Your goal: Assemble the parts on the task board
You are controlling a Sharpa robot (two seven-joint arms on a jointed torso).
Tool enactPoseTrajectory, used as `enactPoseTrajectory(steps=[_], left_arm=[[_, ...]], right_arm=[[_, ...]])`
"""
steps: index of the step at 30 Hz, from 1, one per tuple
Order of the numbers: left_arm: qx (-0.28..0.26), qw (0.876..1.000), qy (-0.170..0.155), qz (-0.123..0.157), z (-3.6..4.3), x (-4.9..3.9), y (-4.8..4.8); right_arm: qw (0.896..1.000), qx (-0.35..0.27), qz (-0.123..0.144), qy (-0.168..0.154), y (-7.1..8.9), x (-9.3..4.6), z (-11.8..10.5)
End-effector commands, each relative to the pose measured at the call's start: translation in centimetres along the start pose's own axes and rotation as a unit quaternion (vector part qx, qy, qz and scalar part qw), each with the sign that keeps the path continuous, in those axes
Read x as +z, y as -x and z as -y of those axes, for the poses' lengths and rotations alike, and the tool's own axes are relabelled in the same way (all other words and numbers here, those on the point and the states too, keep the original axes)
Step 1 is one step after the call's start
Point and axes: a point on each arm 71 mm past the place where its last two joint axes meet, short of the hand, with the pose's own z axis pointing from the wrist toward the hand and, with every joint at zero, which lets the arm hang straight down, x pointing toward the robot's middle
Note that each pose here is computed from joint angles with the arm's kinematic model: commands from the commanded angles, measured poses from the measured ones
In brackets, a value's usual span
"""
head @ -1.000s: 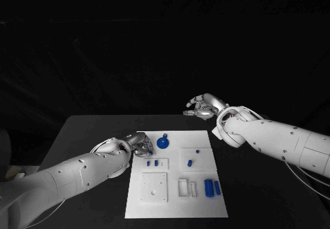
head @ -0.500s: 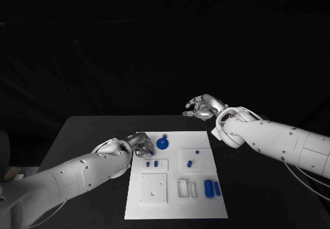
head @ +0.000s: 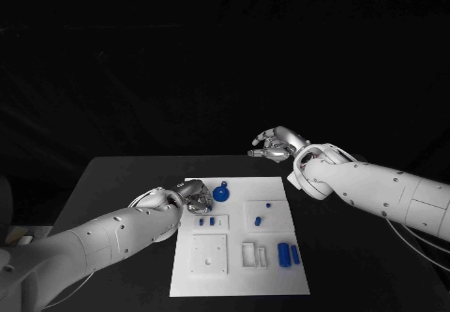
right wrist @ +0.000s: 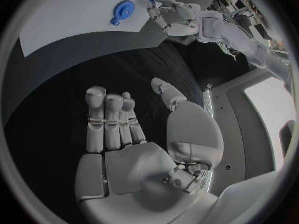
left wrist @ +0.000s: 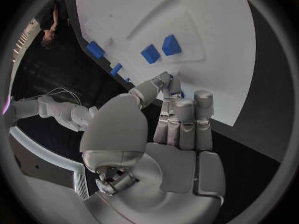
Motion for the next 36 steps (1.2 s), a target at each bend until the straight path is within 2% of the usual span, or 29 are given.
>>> enactPoseTrajectory(steps=[1, 7, 22, 36], left_arm=[[0.005, 1.0, 0.001, -0.011, -0.07, -0.05, -0.51], [0.01, 1.0, 0.004, -0.017, -0.25, -0.14, -0.65], [0.018, 1.0, 0.014, -0.01, -0.96, -0.31, -0.38], [0.017, 1.0, 0.005, -0.014, -0.4, -0.18, -0.65]], right_arm=[[1.0, -0.004, -0.005, 0.006, -0.12, 0.0, -0.14], [1.0, -0.004, -0.005, 0.006, -0.1, -0.01, -0.11], [1.0, -0.004, -0.005, 0.005, -0.05, -0.03, -0.04], [1.0, -0.004, -0.006, 0.005, -0.07, -0.01, -0.06]])
